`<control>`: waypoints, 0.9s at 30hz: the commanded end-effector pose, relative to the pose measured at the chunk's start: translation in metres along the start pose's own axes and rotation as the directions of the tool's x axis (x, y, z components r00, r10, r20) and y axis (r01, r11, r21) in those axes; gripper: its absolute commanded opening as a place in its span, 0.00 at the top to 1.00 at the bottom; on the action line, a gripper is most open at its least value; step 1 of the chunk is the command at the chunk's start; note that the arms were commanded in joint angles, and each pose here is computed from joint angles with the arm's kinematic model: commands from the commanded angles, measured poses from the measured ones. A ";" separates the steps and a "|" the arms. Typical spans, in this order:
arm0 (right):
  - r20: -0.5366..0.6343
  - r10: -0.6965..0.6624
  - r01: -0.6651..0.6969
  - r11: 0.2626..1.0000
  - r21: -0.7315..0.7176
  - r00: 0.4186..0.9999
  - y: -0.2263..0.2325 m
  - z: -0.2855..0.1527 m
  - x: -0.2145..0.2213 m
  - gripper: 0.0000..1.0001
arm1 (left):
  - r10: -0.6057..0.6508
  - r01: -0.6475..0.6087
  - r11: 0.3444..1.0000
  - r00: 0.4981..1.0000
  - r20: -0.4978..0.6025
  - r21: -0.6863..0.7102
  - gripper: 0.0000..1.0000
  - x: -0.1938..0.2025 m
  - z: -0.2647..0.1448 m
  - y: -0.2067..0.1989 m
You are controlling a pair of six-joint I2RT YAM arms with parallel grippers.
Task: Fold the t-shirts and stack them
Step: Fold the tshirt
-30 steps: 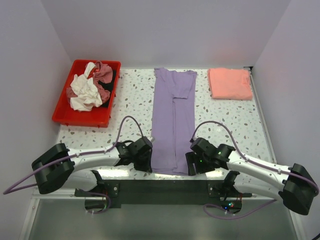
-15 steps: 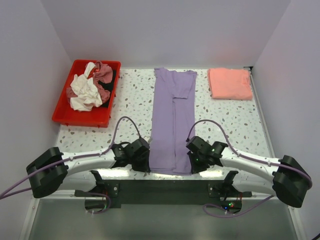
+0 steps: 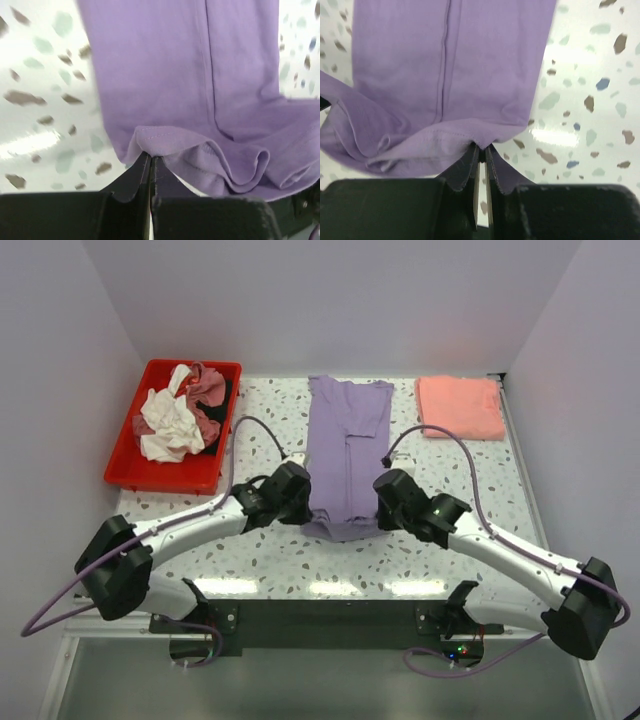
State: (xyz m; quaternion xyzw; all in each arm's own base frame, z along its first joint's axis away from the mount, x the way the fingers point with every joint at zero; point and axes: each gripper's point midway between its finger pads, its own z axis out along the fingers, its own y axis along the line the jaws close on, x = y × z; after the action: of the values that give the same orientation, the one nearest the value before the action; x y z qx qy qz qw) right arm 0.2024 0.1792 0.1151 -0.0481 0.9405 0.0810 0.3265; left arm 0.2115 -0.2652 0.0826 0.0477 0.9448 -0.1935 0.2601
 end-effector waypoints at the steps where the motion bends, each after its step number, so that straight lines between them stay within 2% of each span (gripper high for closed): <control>1: 0.148 0.082 -0.082 0.997 -0.003 0.986 -0.003 0.008 -0.055 0.89 | -0.014 0.009 1.000 0.985 0.173 0.029 1.00 -0.068 -0.001 -0.007; 3: 0.183 0.101 -0.096 0.995 -0.037 0.978 0.002 0.015 -0.080 0.89 | -0.007 -0.005 0.999 0.973 0.232 0.050 1.00 -0.095 -0.001 -0.013; 5: 0.192 0.056 -0.060 0.998 0.015 0.980 -0.003 0.019 -0.093 0.90 | -0.011 0.001 0.999 0.964 0.266 0.037 1.00 -0.114 0.003 -0.008; 12: 0.188 0.023 -0.044 0.993 0.108 0.982 -0.014 0.051 -0.134 0.90 | 0.001 -0.007 1.000 0.962 0.273 0.021 1.00 -0.171 0.037 -0.005; 20: 0.141 0.066 -0.087 0.985 0.151 0.988 -0.045 0.097 -0.162 0.92 | -0.001 -0.005 1.000 0.953 0.303 0.019 1.00 -0.216 0.057 0.011; 27: 0.102 0.064 -0.082 0.980 0.181 0.993 -0.058 0.133 -0.178 0.92 | 0.026 -0.023 1.000 0.971 0.237 -0.016 1.00 -0.231 0.097 0.025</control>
State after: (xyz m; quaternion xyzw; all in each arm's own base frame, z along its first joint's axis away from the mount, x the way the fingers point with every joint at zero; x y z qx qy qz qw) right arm 0.4078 0.1471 0.0999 0.0290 0.9383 -0.0019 0.3446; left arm 0.4457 -0.2754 0.1074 0.0134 0.9132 -0.1851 0.3628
